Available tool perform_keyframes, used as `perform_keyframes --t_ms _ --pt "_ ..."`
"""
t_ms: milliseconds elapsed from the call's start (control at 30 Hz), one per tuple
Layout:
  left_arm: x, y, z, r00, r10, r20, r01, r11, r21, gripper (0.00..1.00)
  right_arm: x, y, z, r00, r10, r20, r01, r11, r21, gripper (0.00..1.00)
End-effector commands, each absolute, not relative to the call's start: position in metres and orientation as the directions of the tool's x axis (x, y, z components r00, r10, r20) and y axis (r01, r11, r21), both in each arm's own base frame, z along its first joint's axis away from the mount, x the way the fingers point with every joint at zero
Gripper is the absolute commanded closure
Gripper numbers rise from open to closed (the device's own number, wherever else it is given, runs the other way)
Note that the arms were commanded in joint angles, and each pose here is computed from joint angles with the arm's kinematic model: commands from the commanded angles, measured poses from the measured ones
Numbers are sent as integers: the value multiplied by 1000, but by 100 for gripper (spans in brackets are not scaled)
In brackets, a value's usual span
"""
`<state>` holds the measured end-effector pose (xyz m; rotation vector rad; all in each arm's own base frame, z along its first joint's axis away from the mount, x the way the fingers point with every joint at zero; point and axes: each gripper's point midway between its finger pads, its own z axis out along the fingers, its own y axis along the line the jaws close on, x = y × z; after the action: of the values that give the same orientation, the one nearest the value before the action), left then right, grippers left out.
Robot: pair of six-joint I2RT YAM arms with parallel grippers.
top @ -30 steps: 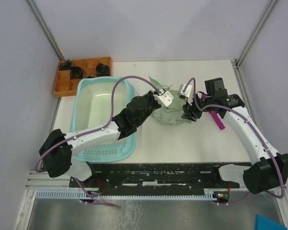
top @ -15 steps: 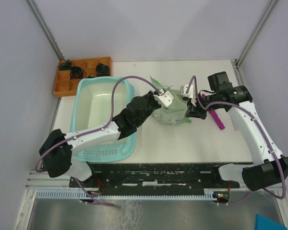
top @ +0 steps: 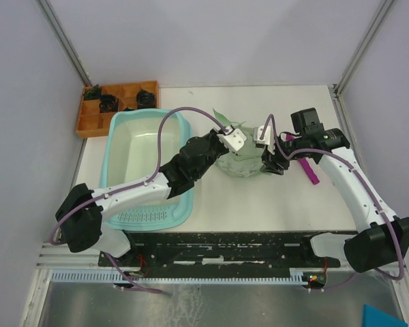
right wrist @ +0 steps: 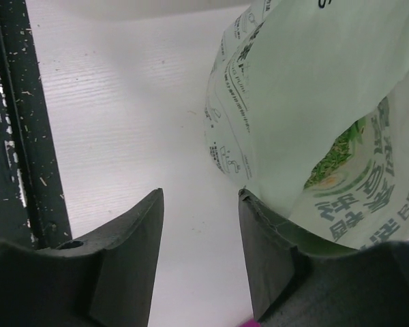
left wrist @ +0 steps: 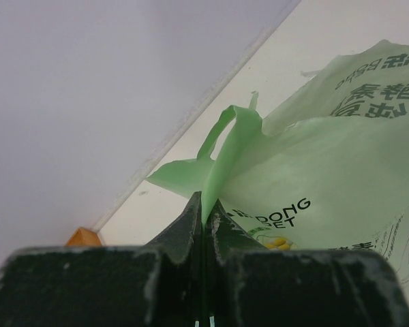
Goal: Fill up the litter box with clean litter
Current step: Open the cat litter bag at the center of the board.
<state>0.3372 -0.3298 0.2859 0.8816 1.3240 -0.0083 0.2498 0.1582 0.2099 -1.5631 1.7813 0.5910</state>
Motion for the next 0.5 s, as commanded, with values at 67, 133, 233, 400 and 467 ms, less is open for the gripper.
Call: perform_keyframes --t_ms 67,133,233,400,467 --pt "336 -329 334 360 315 -878 442 771 458 97 271 168 213 58 -657 -752 -982 97 -160 50" --pt "334 -332 332 362 308 -880 455 765 456 97 269 170 207 36 -659 -751 -991 75 -114 55" --pt "332 -334 331 363 293 -885 468 763 445 97 270 171 196 3 -667 -745 -996 61 -58 59" --pt "333 -334 331 365 293 -883 468 762 447 97 273 170 193 -17 -682 -731 -998 60 -33 87" --pt "334 -334 332 368 295 -882 464 764 449 97 271 168 199 -12 -688 -725 -998 53 -34 96"
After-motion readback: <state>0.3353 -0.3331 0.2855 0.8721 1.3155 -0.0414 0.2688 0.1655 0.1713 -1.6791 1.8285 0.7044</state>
